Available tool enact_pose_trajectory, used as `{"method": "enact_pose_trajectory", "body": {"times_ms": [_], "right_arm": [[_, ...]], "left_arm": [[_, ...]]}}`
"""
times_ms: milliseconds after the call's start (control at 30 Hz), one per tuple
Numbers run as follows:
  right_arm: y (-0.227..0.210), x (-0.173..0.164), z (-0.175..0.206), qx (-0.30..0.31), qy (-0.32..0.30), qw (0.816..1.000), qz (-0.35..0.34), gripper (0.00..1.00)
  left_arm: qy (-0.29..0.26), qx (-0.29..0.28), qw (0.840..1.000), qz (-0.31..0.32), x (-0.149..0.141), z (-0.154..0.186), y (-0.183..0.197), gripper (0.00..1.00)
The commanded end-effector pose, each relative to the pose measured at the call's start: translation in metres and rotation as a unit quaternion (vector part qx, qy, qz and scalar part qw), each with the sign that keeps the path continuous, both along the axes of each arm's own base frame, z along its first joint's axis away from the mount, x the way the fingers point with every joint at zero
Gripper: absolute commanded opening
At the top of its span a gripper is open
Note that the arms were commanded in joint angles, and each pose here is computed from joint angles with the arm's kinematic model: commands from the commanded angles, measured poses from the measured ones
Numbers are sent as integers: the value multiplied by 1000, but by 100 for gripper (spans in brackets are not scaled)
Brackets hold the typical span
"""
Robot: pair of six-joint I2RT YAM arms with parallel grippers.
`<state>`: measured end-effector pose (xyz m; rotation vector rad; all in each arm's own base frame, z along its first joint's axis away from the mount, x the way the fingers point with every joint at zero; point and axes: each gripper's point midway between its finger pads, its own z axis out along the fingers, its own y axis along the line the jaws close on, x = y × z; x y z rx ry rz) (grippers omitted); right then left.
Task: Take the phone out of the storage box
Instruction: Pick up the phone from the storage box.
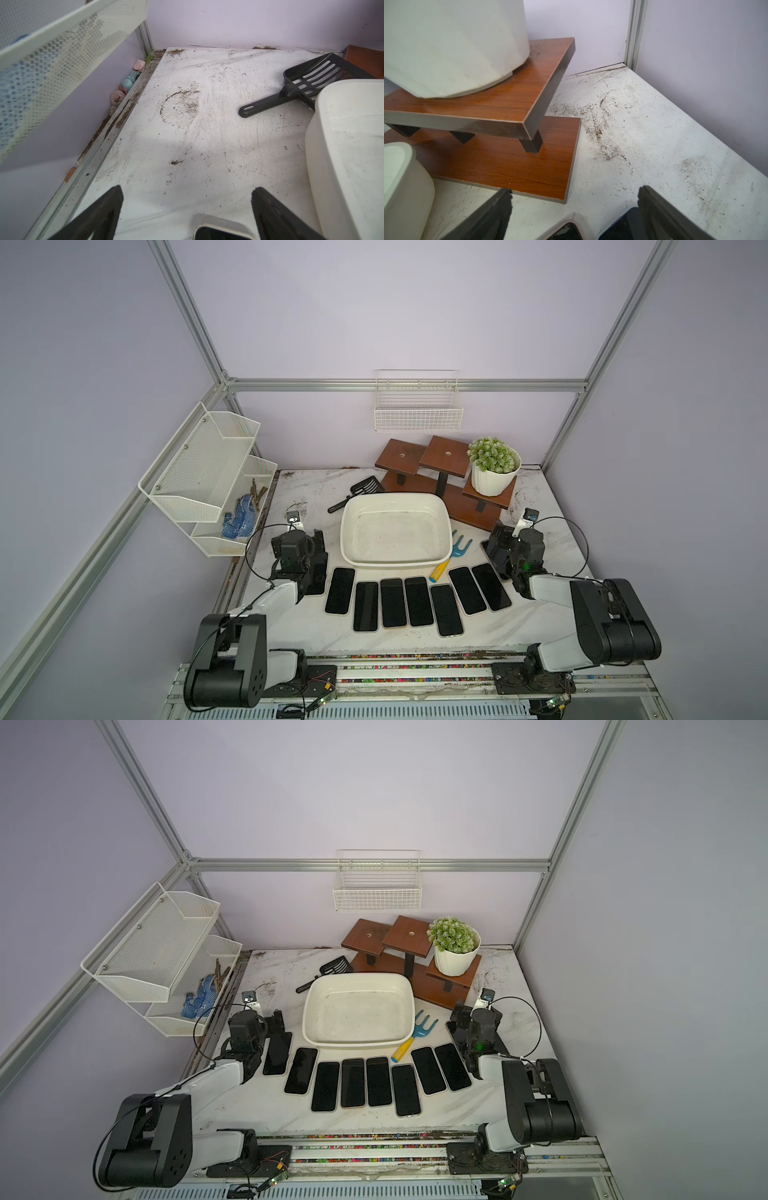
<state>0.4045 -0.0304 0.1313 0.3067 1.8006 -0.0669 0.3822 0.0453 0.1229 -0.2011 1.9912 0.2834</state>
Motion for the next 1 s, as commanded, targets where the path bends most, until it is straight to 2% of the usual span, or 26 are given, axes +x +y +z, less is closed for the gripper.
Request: {"method": "enact_pose_trajectory", "body": {"times_ms": [0, 67, 100, 200, 467, 600, 700, 967], "right_arm": [[-2, 1, 9, -7, -21, 1000, 0, 100], [-2, 0, 9, -7, -23, 1000, 1, 100], [-1, 0, 9, -8, -26, 1000, 3, 100], [1, -3, 11, -10, -35, 999, 12, 100], [16, -13, 11, -16, -46, 997, 58, 100], [18, -15, 4, -16, -52, 997, 62, 100], [29, -12, 3, -30, -55, 993, 98, 100], [33, -9, 6, -36, -61, 991, 109, 100]], "left_arm": [[-62, 9, 998, -25, 23, 26, -5, 100], [-75, 10, 997, -24, 22, 27, -5, 100], [-63, 9, 998, -24, 21, 13, -5, 100], [-67, 6, 997, -30, 18, 4, -7, 100], [-70, 9, 994, -82, 20, -11, -23, 100], [-69, 1, 995, -68, 21, -13, -16, 100], [-69, -3, 996, -64, 22, -13, -14, 100], [-69, -5, 995, -65, 22, -13, -14, 100]]}}
